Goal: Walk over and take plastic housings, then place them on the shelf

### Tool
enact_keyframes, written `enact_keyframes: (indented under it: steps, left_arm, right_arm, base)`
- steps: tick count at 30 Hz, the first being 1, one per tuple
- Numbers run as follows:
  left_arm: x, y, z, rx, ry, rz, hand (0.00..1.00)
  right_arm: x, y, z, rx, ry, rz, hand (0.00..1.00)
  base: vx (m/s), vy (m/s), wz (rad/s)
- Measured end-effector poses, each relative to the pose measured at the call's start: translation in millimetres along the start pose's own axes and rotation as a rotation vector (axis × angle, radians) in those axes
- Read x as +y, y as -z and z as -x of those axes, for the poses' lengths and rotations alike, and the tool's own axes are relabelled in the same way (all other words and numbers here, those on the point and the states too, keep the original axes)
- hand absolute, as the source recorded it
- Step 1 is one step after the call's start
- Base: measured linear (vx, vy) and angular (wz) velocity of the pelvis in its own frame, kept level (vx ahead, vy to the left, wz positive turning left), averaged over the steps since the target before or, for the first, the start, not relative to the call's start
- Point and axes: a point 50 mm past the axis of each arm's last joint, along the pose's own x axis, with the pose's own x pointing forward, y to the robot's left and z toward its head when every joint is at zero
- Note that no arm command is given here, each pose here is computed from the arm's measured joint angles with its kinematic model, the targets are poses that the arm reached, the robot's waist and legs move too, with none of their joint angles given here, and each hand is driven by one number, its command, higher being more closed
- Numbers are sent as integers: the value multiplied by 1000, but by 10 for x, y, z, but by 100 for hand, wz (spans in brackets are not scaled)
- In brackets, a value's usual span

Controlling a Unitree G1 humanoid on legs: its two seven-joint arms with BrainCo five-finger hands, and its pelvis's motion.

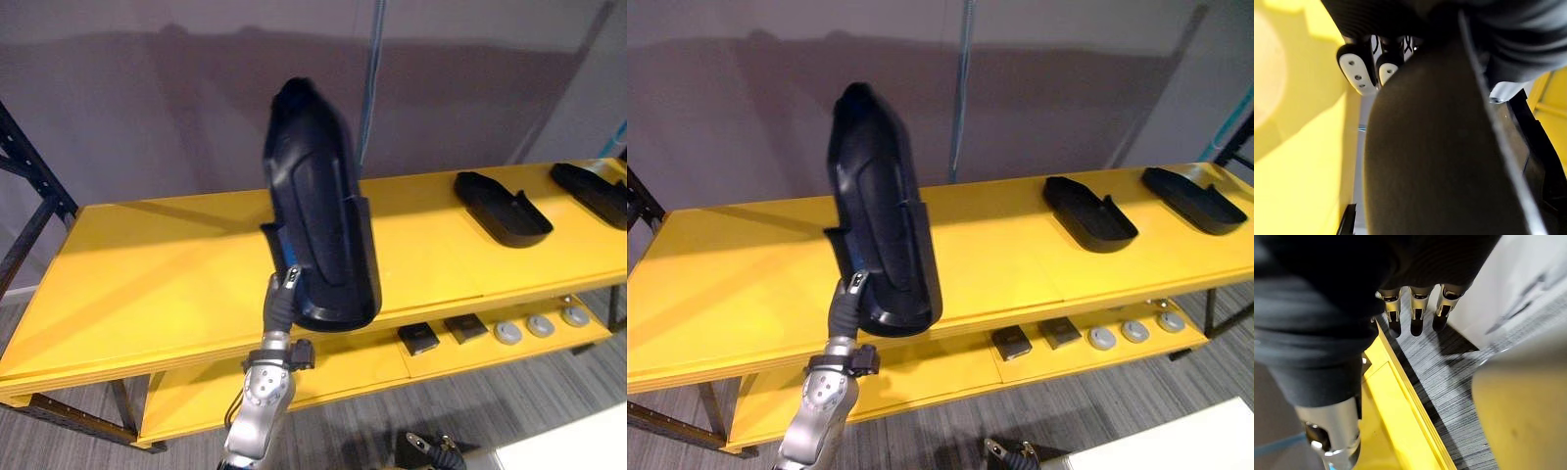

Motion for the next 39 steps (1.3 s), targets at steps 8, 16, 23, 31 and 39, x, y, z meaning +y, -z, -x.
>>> enact_keyframes:
  steps: [8,16,23,31,39]
  left_arm:
    - [62,21,-371,7,-129,-139,100]
    - [39,108,-707,97,-180,-184,100]
    - [133,444,-779,286,-174,-261,100]
    - [229,570,-886,384,-161,-346,100]
    - [153,526,-1007,398,-153,-336,0]
  right_arm:
    - [92,77,73,-3,-32,26,0]
    - [173,40,86,-28,-74,55,0]
    - [203,2,58,-32,-83,57,0]
    - [247,-69,30,-51,-104,59,0]
    - [276,-128,27,-82,-133,72,0]
  base:
    - [103,35,5]
    - [13,17,15]
    - [-46,-31,-5]
    - [-124,-21,-10]
    - [-122,-55,0]
